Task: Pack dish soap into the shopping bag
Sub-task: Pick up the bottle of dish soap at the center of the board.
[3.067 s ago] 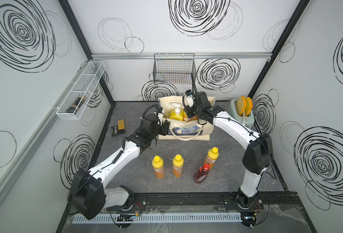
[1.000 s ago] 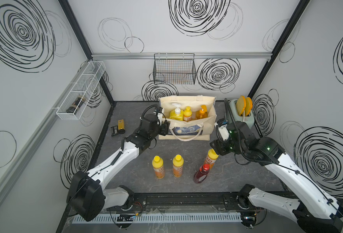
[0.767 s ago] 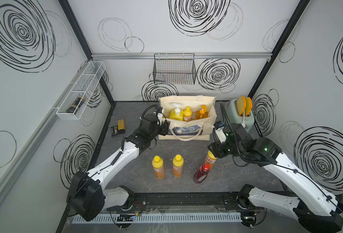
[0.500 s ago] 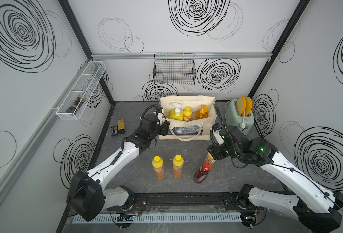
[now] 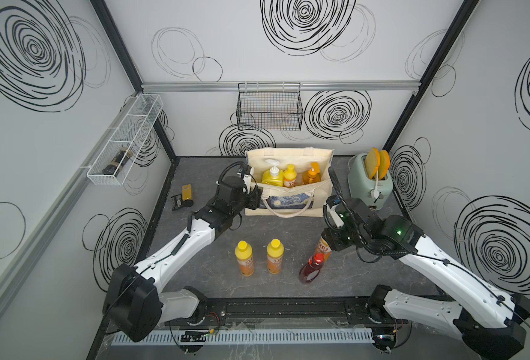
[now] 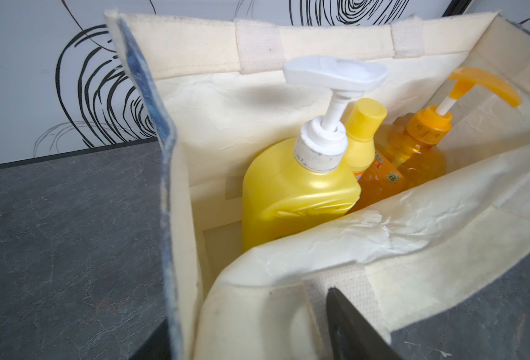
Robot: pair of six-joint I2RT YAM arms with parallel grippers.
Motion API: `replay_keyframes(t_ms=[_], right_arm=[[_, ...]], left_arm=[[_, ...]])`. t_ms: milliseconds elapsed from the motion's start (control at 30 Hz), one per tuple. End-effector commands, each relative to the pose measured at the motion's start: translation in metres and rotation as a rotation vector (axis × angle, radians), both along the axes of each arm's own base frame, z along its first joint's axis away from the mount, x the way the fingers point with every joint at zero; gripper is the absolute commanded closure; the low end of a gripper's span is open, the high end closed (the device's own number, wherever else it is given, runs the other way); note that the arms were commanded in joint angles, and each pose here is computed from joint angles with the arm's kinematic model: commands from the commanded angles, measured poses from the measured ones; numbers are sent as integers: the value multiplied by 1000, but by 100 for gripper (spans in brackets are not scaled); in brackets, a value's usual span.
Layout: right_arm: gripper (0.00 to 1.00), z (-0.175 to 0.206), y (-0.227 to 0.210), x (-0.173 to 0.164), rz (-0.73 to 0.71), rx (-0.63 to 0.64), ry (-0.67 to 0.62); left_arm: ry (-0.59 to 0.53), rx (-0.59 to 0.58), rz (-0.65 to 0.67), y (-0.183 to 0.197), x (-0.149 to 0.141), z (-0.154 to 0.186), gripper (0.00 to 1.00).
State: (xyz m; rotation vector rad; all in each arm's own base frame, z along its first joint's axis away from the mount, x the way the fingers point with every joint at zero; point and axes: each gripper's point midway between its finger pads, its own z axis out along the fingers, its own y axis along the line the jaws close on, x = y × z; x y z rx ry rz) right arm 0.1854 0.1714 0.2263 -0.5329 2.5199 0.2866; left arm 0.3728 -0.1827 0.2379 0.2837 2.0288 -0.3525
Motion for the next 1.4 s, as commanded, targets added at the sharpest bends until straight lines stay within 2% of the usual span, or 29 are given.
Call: replay_keyframes(t_ms=[0,267,600,1033,1367], right_arm=[[44,-5,-3,-4,-14,-11,6],[49,-9,-9,-2,-36,-50,-5],[64,-3,-8,3,-45,-54,-40],[87,51,-8,25,-57,-55,-193],[93,98,7,38,-33,2,-276]], left_arm=[[-31,-8,-25,-5,-2,11,34],[-29,-7,-25,-5,-1,10,34],[-29,-8,-29,-6,-2,10,34],[-34,-9,-28,-6,-3,12,34],[-38,-12,-32,-6,-4,13,34]])
